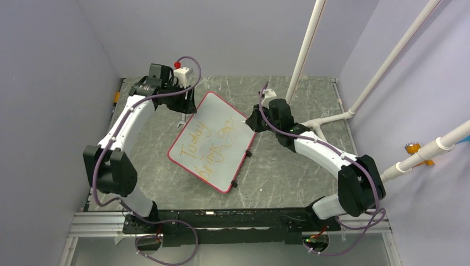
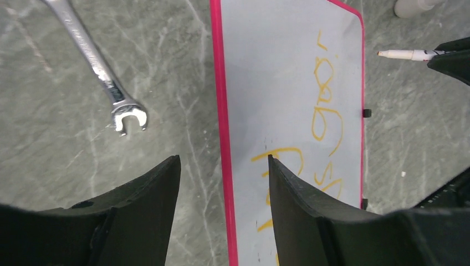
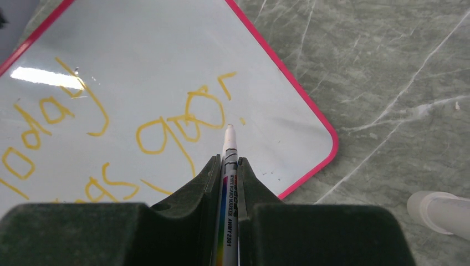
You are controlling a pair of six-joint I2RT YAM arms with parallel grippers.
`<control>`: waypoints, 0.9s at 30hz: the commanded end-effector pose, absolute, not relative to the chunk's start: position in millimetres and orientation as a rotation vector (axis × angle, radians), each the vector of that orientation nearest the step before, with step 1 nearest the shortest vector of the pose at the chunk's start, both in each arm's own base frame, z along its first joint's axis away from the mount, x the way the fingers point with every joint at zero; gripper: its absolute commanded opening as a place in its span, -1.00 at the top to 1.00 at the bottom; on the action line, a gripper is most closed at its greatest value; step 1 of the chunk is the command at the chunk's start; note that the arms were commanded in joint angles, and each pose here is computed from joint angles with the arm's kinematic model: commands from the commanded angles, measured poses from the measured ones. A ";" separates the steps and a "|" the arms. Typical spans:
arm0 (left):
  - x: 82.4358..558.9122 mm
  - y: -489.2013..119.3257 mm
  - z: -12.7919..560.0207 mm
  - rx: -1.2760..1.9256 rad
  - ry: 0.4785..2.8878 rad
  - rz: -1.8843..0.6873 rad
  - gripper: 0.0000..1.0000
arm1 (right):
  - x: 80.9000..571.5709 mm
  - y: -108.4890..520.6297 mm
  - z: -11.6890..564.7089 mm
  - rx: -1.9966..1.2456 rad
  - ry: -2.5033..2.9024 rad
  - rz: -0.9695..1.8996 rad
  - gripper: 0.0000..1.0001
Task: Write a sentence on the whiteboard
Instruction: Hold the whiteboard on the whiteboard stand.
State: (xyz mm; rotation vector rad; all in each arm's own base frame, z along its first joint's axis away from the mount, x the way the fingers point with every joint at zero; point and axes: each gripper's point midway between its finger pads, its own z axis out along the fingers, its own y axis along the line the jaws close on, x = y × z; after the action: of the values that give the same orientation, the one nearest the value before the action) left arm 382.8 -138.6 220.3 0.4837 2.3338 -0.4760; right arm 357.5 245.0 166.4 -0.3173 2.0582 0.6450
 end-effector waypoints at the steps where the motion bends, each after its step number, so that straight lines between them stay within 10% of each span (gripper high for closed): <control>1: 389.3 -161.6 218.2 0.496 2.342 -0.713 -0.23 | 350.7 243.1 187.4 -0.314 2.006 0.673 1.00; 8: 395.8 -177.5 189.3 0.506 2.409 -0.919 -0.13 | 338.9 239.3 190.9 -0.315 1.995 0.692 1.00; 17: 391.8 -191.9 185.3 0.527 2.404 -1.085 0.63 | 331.9 236.6 195.0 -0.319 1.990 0.700 1.00; 27: 393.2 -195.7 202.4 0.639 2.329 -1.082 1.00 | 327.1 234.2 193.5 -0.325 1.993 0.700 1.00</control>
State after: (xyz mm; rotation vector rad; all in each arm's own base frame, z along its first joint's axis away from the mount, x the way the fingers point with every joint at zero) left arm 385.3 -190.5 180.8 0.4969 2.4473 -1.1041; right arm 328.1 234.0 178.0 -0.3324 2.0417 0.6795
